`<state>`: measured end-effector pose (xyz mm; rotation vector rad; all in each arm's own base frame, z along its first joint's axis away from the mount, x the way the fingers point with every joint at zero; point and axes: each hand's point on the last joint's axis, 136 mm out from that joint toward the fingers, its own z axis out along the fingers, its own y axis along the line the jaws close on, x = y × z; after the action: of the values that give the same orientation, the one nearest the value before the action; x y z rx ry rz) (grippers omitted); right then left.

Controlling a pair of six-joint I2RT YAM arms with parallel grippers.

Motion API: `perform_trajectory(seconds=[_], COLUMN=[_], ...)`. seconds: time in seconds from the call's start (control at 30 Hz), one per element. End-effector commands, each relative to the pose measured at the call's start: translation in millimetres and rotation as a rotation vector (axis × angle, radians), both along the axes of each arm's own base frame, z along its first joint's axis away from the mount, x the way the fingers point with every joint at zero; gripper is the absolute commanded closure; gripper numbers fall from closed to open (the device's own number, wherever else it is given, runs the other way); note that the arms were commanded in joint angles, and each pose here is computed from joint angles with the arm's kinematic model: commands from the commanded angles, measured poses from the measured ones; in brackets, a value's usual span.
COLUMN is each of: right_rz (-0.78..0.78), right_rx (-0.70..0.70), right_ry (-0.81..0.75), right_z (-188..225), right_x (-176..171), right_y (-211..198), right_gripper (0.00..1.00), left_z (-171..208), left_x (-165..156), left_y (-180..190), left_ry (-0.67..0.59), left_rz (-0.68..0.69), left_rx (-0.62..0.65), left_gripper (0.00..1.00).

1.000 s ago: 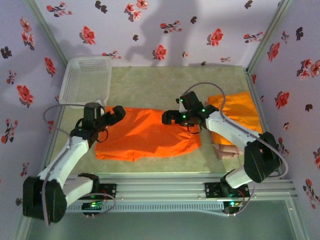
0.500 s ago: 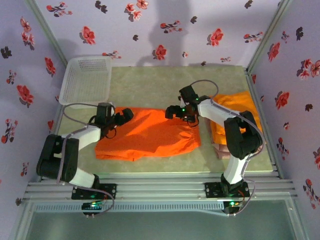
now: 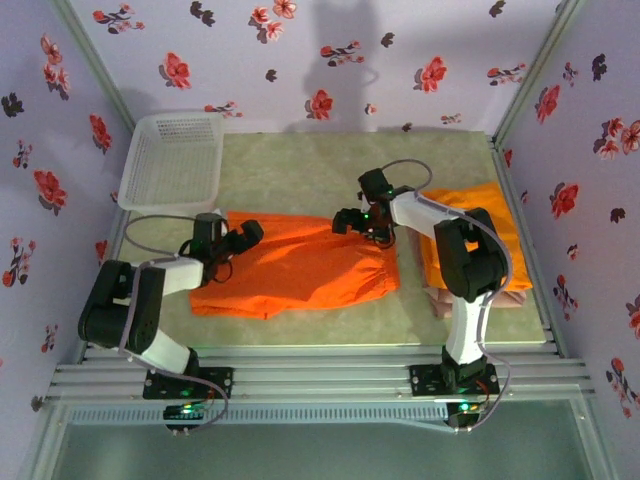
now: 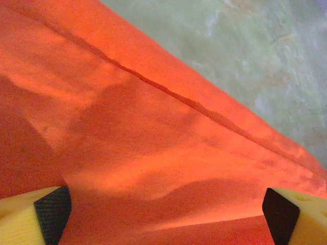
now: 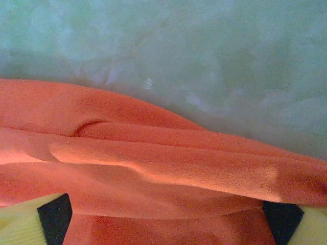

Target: Fold and stack the shorts

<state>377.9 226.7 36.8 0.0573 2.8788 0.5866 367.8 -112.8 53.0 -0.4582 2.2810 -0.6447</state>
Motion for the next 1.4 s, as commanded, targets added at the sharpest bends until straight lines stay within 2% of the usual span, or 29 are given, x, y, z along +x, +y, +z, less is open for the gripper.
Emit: perform_trajectory(seconds=[0.0,0.13,0.27,0.43,0.6,0.77,0.93,1.37], right_rz=[-0.009,-0.009,-0.006,0.012,0.067,0.124,0.112,0.054], right_rx=[-0.029,0.006,0.073,0.146,0.187,0.186,0.167,0.093], right_ry=[0.049,0.022,-0.058,-0.168,-0.196,-0.164,-0.111,-0.014], right_z=[-18.8,-7.0,25.7,74.8,95.3,84.7,60.7,8.7], right_x=[-2.7,-0.8,1.1,-10.0,-45.1,-92.0,-124.4,-153.1], right_y=[-8.0,-3.3,3.2,12.4,34.4,56.9,55.4,27.6], right_gripper=[0.01,0.01,0.01,0.01,0.01,0.01,0.01,0.01], left_z=[21.2,52.5,70.6,70.7,63.9,48.6,29.7,-3.5], left_x=[-2.0,-16.5,-43.7,-77.9,-82.5,-69.5,-51.8,-18.1], left_y=[7.4,1.4,-2.8,-26.2,-47.5,-54.4,-60.1,-33.6], left_ry=[-0.041,-0.074,-0.047,0.037,0.038,0.05,0.063,0.076], left_rz=[0.026,-0.002,-0.02,-0.109,-0.153,-0.153,-0.151,-0.068], left_rx=[-0.014,-0.05,-0.068,-0.07,-0.113,-0.118,-0.114,-0.054], left_gripper=[0.0,0.01,0.01,0.01,0.0,0.0,0.01,0.01])
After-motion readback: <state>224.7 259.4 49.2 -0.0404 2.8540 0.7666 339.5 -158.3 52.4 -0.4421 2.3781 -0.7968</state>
